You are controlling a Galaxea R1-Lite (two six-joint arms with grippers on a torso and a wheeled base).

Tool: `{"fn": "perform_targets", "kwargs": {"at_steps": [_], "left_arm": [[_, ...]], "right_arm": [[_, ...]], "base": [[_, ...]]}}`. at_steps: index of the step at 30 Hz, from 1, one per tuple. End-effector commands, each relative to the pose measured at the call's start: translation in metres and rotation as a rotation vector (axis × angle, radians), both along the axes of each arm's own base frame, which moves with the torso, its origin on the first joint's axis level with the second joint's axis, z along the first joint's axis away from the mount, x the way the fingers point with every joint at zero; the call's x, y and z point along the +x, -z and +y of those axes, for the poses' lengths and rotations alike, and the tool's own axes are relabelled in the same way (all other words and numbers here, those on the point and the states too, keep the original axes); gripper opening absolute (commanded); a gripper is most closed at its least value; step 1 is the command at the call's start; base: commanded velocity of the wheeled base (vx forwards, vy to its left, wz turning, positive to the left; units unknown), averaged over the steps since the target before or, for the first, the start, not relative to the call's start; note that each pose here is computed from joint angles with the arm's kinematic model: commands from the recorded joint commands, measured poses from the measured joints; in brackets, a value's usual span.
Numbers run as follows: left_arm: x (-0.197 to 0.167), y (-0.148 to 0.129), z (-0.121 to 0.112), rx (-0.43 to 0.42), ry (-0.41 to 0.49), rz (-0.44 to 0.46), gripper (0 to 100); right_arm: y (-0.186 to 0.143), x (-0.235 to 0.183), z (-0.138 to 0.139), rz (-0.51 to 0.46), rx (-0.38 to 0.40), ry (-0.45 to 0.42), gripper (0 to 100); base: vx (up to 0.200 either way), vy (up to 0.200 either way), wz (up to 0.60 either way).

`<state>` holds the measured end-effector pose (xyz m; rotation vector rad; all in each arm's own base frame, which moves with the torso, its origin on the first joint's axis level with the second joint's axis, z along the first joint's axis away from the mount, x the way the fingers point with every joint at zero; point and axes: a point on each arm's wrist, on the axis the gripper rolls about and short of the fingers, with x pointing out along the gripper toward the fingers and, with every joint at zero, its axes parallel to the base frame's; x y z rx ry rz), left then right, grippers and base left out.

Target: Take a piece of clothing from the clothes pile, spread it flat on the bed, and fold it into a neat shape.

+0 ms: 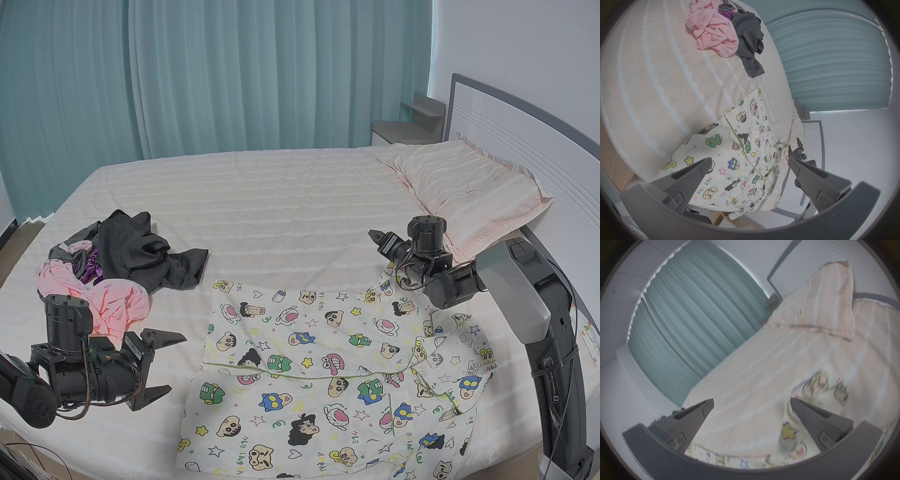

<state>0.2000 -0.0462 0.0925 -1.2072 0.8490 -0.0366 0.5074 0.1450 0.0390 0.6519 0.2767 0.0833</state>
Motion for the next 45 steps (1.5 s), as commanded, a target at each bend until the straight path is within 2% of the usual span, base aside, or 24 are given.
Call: {"fn": "perform_targets", "kwargs": {"at_steps": [1, 5, 11, 14, 18, 28, 33, 34, 40, 45], "left_arm": [[0.000, 0.000, 0.000, -0.001, -0.001, 0.002, 100], [0.000, 0.001, 0.000, -0.001, -0.001, 0.003, 100], [0.000, 0.001, 0.000, 0.000, -0.001, 0.005, 100], [-0.001, 0.002, 0.000, 0.000, 0.000, 0.009, 100], [-0.001, 0.002, 0.000, -0.001, 0.002, 0.008, 100], [-0.001, 0.002, 0.000, -0.001, 0.002, 0.010, 100], [-0.001, 0.002, 0.000, -0.001, 0.002, 0.010, 100], [-0.001, 0.002, 0.000, -0.001, 0.002, 0.010, 100], [-0.001, 0.002, 0.000, -0.001, 0.002, 0.010, 100], [-0.001, 0.002, 0.000, -0.001, 0.002, 0.010, 100]], "right_arm": [[0.001, 0.005, -0.012, 0.000, -0.003, 0.037, 100], [0.007, 0.004, -0.019, 0.016, -0.007, 0.047, 100], [0.026, -0.006, -0.037, 0.100, -0.027, 0.068, 100], [0.029, -0.008, -0.055, 0.128, -0.054, 0.085, 100], [0.036, -0.007, -0.071, 0.149, -0.087, 0.067, 100], [0.055, -0.003, -0.068, 0.196, -0.094, -0.017, 100], [0.059, 0.006, -0.069, 0.211, -0.096, -0.014, 100], [0.060, 0.009, -0.071, 0.216, -0.096, -0.010, 0], [0.057, 0.012, -0.077, 0.205, -0.091, -0.003, 0], [0.043, 0.018, -0.087, 0.153, -0.082, 0.027, 0]], "base": [[0.000, 0.000, 0.00], [0.000, 0.000, 0.00], [0.000, 0.000, 0.00], [0.000, 0.000, 0.00], [0.000, 0.000, 0.00], [0.000, 0.000, 0.00], [0.000, 0.000, 0.00], [0.000, 0.000, 0.00], [0.000, 0.000, 0.00], [0.000, 0.000, 0.00]]}}
